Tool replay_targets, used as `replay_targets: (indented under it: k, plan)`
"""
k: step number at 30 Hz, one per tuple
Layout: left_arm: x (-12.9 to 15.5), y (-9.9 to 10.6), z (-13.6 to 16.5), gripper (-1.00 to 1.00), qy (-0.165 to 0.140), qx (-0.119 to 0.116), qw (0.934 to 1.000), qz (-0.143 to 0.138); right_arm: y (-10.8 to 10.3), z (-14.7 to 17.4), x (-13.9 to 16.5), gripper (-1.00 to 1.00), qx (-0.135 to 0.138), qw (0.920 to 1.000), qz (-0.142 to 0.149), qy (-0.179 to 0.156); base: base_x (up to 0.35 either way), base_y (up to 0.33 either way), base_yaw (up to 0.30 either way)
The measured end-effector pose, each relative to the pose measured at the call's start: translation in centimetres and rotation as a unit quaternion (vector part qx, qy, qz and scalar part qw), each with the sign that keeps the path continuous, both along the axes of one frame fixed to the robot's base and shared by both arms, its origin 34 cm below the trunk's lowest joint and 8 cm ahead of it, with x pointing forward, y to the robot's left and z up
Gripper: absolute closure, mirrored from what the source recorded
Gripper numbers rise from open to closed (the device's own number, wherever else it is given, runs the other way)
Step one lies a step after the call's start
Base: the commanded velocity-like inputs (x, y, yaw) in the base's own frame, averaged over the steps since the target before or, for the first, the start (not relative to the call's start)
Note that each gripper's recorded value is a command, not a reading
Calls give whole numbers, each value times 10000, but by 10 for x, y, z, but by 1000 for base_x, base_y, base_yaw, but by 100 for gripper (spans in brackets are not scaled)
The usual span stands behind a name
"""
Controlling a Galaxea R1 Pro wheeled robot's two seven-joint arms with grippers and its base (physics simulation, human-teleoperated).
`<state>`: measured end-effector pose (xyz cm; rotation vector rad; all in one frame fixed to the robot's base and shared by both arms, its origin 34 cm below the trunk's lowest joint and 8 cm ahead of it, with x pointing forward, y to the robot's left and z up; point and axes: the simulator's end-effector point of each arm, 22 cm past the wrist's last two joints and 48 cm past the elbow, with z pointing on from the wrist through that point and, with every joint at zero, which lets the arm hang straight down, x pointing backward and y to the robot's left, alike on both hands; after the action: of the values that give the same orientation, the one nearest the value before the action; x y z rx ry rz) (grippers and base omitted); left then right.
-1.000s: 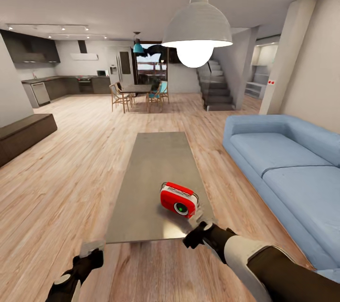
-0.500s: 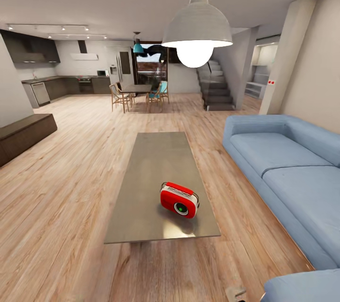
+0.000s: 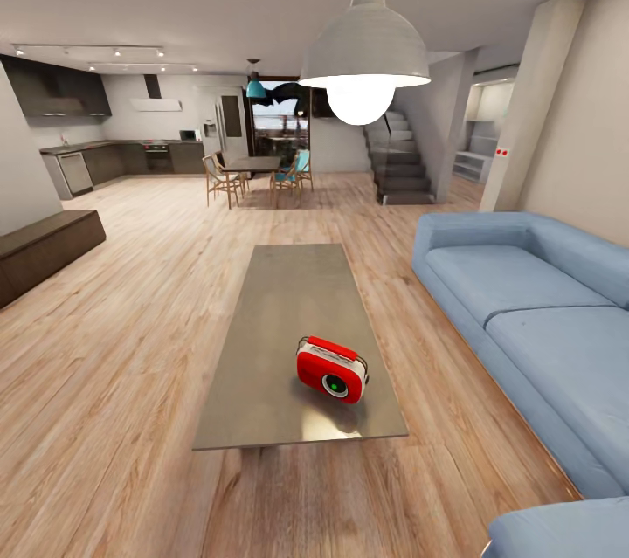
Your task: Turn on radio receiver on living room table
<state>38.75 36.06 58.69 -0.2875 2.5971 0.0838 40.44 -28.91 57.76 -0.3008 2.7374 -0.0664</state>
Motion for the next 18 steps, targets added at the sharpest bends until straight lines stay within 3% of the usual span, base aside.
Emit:
replay_targets:
  k: [5, 12, 18]
  plan:
    - [-8, -73, -10, 100, 114, -487, 9987, -82, 3, -1, -2, -100, 14, 10000, 32, 36, 0, 0, 0]
    - [-10, -107, -11, 100, 139, -717, 9973, -104, 4, -1, -2, -100, 25, 10000, 40, 36, 0, 0, 0]
    - [-11, -113, -12, 100, 147, -754, 9970, -109, 4, -1, -1, -100, 24, 10000, 42, 36, 0, 0, 0]
